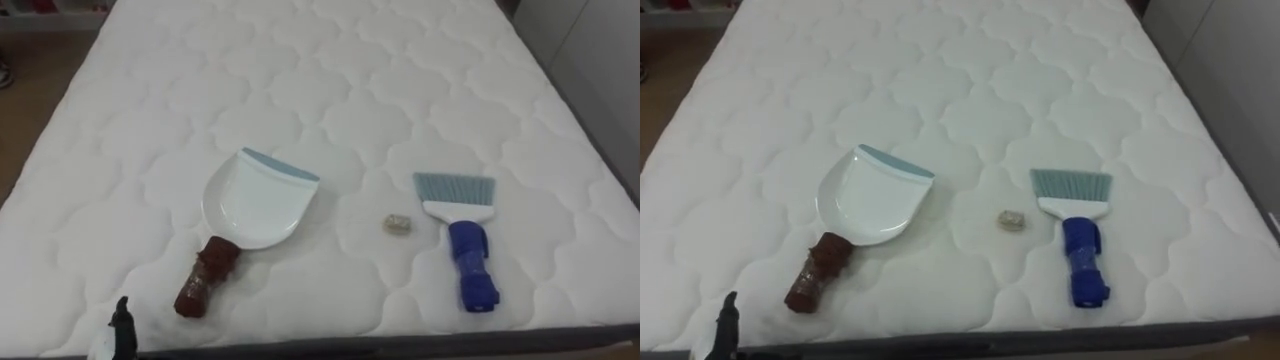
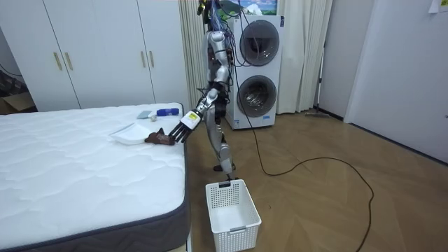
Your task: Clean bed
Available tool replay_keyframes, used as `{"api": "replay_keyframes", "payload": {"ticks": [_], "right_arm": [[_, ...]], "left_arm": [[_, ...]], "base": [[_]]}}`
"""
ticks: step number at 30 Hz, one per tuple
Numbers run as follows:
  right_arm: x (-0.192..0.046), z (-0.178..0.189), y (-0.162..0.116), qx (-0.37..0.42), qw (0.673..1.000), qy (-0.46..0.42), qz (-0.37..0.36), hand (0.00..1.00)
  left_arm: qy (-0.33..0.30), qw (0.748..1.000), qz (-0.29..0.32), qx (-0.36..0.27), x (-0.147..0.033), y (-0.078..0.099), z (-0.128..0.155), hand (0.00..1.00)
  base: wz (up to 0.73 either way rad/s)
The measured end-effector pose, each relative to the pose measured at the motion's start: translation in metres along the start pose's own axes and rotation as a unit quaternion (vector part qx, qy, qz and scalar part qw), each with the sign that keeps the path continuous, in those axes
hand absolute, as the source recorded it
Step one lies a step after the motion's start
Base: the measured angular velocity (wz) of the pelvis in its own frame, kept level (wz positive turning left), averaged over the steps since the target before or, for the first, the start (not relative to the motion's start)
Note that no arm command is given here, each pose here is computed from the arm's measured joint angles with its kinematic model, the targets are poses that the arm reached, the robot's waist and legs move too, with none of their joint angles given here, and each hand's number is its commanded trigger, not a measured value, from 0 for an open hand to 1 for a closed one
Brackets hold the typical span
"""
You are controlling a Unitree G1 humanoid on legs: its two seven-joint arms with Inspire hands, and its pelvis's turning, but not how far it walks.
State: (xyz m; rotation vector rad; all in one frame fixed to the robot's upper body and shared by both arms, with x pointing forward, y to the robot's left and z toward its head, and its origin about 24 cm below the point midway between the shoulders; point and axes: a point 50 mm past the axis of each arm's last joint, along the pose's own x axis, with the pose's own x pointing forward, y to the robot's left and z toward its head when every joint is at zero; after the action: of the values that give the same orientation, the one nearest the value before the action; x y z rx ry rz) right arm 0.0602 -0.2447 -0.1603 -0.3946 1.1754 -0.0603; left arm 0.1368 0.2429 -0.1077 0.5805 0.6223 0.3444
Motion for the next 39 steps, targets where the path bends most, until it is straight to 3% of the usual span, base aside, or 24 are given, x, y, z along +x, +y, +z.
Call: {"api": "replay_keyframes", "payload": {"ticks": [14, 31, 39], "right_arm": [[0.0, 0.0, 0.0, 0.041, 0.999, -0.002, 0.007, 0.0], [0.002, 0.001, -0.009, 0.062, 0.998, 0.005, -0.003, 0.0], [0.002, 0.002, -0.011, 0.06, 0.998, 0.008, -0.014, 0.0]], "left_arm": [[-0.126, 0.992, -0.018, -0.004, 0.008, -0.006, 0.058, 0.0], [-0.118, 0.99, -0.075, 0.024, 0.011, -0.023, 0.062, 0.0], [-0.12, 0.99, -0.075, 0.023, 0.028, -0.025, 0.079, 0.0]], "base": [[0.02], [0.04], [0.07]]}}
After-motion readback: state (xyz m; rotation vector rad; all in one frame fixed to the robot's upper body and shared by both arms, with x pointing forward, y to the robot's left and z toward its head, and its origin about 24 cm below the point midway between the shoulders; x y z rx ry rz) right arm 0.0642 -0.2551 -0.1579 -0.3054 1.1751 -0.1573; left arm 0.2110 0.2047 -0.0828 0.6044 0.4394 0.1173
